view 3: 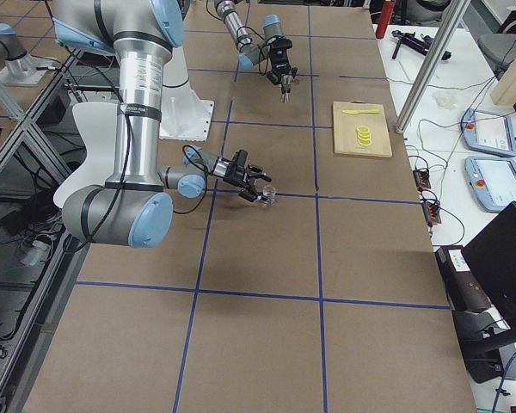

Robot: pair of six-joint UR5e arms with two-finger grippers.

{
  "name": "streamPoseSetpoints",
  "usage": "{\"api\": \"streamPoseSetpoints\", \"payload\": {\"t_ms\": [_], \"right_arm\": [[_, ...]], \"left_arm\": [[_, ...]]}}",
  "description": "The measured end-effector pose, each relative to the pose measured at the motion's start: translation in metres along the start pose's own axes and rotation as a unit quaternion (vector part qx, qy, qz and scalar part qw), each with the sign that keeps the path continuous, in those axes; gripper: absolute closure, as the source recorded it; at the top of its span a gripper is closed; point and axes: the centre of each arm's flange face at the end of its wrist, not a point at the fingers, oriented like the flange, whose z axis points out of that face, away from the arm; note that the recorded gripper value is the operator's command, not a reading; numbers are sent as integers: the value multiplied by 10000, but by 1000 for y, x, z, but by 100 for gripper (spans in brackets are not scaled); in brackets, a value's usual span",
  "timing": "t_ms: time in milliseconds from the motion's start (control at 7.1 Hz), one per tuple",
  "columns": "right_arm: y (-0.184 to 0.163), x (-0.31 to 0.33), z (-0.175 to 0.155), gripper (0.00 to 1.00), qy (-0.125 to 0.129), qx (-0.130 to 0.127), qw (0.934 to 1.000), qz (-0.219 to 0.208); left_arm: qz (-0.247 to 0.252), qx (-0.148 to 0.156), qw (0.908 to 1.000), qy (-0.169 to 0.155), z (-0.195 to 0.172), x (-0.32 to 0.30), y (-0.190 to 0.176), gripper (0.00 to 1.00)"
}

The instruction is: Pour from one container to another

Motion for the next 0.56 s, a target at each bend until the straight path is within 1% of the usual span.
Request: {"api": "streamPoseSetpoints", "payload": {"t_ms": [141,282,423,564], "right_arm": [[12,-5,5,3,12,20,10000,-28],[23,-10,10,6,30,33,10000,-55],[28,-11,13,16,45,52,9999,-83],[30,-9,15,30,61,82,9999,-116]], "left_arm": [[-3,-9,10000,-4,-1,0,2,100],[-4,-15,10000,-9,-1,0,3,100],[-5,-19,10000,-11,-2,-1,3,100],[-6,-22,10000,-13,-2,-1,4,100]]}}
